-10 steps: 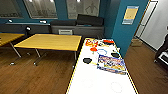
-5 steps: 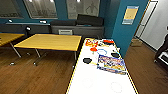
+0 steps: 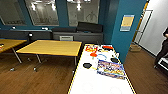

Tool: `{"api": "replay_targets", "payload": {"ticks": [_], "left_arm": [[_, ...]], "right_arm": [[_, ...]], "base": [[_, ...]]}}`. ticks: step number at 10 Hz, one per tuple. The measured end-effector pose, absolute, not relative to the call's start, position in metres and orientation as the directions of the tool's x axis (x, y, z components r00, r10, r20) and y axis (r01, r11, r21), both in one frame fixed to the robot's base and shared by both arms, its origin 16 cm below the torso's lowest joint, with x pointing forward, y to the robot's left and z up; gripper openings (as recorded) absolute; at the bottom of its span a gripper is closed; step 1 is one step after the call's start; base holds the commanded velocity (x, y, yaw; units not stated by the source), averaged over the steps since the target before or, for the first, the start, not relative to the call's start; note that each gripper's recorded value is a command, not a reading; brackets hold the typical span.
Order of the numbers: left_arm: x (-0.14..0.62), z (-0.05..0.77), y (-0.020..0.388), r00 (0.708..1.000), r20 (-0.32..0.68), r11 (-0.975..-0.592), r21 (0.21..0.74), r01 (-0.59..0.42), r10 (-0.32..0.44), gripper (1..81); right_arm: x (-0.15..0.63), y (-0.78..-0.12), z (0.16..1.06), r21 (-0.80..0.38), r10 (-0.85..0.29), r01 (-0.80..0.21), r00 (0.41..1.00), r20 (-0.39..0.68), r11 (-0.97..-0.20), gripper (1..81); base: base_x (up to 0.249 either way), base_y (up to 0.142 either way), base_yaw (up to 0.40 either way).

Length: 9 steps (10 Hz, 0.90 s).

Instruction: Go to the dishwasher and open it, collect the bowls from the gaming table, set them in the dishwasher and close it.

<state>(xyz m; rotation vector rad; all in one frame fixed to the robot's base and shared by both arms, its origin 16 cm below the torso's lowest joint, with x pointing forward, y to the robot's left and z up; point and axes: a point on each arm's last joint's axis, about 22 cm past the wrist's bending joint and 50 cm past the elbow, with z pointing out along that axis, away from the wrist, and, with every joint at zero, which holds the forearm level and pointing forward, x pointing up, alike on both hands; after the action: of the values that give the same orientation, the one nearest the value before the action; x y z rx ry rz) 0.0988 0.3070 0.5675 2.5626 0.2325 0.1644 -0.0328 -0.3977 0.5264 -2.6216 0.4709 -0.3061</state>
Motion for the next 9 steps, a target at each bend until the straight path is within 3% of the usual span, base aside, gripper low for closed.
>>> {"api": "replay_targets", "payload": {"ticks": [2, 9], "left_arm": [[0.122, 0.568, 0.279, 0.979, 0.106, -0.818, 0.569, 0.085, 0.176, 1.0], [0.105, 0.503, 0.293, 0.989, 0.059, -0.89, 0.446, 0.098, 0.138, 1.0]], "right_arm": [[-0.022, -0.4, 0.526, -0.478, -0.374, -0.254, 0.911, 0.174, -0.841, 1.0], [-0.025, -0.411, 0.504, -0.417, -0.352, -0.245, 0.914, 0.202, -0.875, 1.0]], "base": [[0.0, 0.0, 0.0], [0.0, 0.0, 0.0]]}}
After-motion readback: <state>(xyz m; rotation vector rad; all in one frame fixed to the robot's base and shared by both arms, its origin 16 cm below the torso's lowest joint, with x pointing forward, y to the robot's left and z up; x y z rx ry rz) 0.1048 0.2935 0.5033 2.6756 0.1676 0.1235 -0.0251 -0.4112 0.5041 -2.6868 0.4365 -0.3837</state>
